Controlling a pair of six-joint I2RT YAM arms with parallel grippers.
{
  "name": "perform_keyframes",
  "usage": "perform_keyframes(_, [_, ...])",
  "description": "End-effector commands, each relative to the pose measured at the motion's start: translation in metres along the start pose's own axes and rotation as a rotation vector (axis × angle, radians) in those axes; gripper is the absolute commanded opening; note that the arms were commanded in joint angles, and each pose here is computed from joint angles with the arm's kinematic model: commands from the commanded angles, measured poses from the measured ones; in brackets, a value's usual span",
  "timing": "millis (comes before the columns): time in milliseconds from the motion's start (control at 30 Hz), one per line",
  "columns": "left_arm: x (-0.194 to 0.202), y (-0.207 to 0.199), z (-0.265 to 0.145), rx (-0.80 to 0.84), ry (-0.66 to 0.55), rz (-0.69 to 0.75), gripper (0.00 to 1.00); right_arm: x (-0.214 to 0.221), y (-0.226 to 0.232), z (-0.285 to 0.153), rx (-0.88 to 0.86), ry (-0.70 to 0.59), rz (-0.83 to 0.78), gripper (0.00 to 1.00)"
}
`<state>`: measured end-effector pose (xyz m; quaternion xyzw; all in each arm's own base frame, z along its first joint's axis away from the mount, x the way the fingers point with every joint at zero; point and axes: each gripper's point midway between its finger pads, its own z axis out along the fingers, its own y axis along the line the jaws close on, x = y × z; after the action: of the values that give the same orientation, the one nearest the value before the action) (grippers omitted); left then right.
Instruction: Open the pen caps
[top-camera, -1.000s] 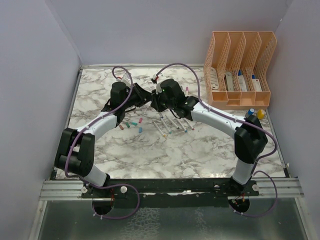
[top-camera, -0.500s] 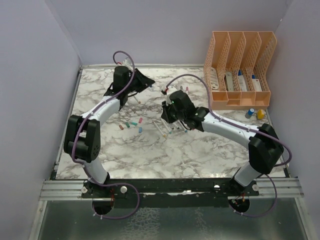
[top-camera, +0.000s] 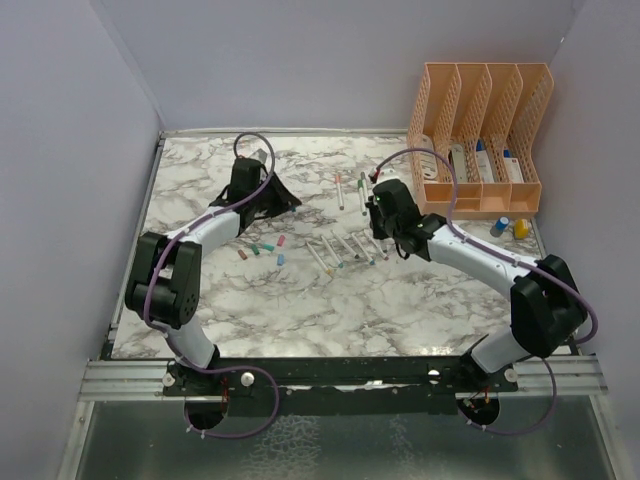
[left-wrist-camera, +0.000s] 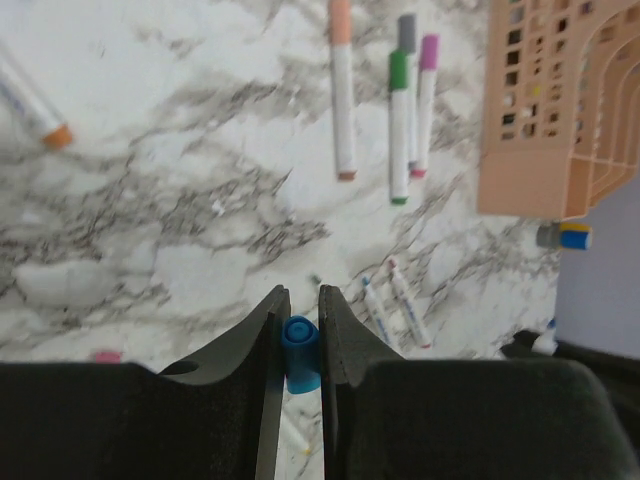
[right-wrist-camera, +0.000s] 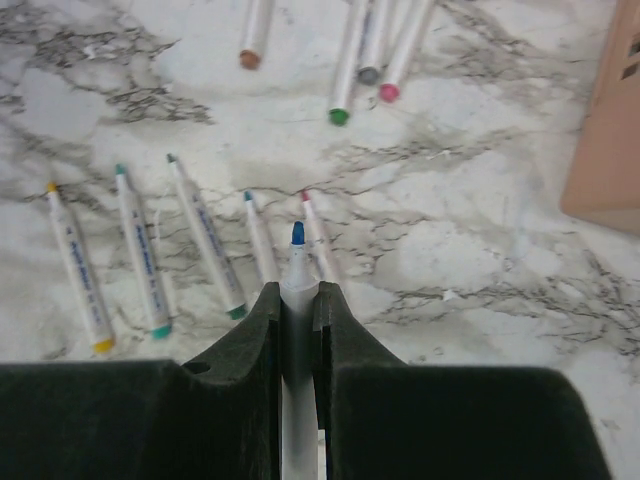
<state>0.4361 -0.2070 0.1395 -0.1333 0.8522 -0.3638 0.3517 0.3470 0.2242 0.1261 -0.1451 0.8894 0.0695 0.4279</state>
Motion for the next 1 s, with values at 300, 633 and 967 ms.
perform_keyframes(300, [0.068,0.051,-0.016,-0.165,0.141,0.080,0.00,0.010,-0.068,0.045,0.168,-0.006,0.020,0.01])
perform_keyframes(633, [0.089,0.079,-0.008,-0.253,0.199,0.109,0.00,0.038,-0.082,0.061,0.168,0.059,0.031,0.01])
perform_keyframes(967, [0.100,0.092,-0.011,-0.287,0.229,0.127,0.00,0.054,-0.080,0.070,0.141,0.105,0.053,0.01])
